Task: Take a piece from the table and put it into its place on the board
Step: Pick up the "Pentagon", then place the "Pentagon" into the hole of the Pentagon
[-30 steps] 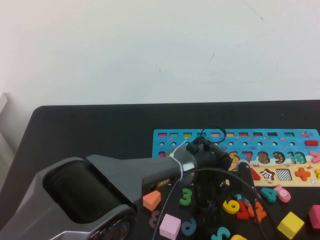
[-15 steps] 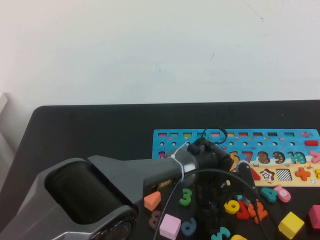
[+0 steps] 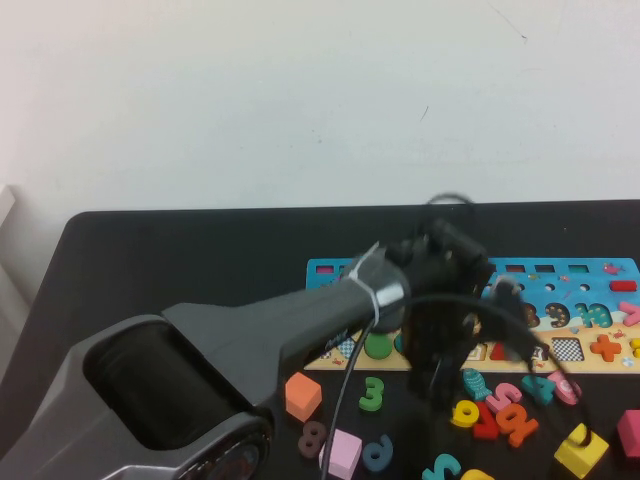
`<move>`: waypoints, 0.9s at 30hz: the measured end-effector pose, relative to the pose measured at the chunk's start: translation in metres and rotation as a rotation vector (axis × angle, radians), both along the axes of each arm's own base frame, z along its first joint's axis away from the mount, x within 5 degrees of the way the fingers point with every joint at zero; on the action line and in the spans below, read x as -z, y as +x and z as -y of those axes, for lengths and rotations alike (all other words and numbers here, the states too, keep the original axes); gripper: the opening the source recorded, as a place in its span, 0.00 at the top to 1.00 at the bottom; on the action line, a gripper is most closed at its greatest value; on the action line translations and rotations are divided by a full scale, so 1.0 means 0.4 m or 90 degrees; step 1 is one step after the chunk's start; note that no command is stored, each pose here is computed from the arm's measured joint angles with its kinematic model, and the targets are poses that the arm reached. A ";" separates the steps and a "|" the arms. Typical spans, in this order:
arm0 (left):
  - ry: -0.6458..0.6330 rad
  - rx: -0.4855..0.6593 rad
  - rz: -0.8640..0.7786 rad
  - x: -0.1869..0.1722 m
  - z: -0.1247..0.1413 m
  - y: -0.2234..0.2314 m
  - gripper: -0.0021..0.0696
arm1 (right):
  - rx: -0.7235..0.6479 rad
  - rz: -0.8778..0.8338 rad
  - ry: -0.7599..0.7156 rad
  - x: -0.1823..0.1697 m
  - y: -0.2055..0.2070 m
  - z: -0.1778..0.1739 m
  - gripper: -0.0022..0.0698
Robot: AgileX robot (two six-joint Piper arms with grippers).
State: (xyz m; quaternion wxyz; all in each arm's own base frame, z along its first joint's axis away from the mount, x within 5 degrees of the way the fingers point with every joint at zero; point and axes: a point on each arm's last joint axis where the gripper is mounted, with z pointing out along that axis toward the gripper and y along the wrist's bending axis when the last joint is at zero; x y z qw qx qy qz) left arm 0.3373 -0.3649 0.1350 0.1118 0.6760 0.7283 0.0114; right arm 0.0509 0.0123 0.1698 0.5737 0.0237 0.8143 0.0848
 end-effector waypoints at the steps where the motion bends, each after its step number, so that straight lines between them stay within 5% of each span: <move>1: -0.009 -0.001 0.006 -0.017 0.005 0.004 0.54 | 0.000 0.000 0.000 0.000 0.000 0.000 0.15; 9: -0.091 0.002 0.065 -0.086 0.039 0.029 0.54 | 0.000 0.000 0.000 0.000 0.000 0.000 0.15; 27: -0.170 -0.013 0.093 0.005 0.063 0.075 0.54 | 0.000 0.000 0.000 0.000 0.000 0.000 0.15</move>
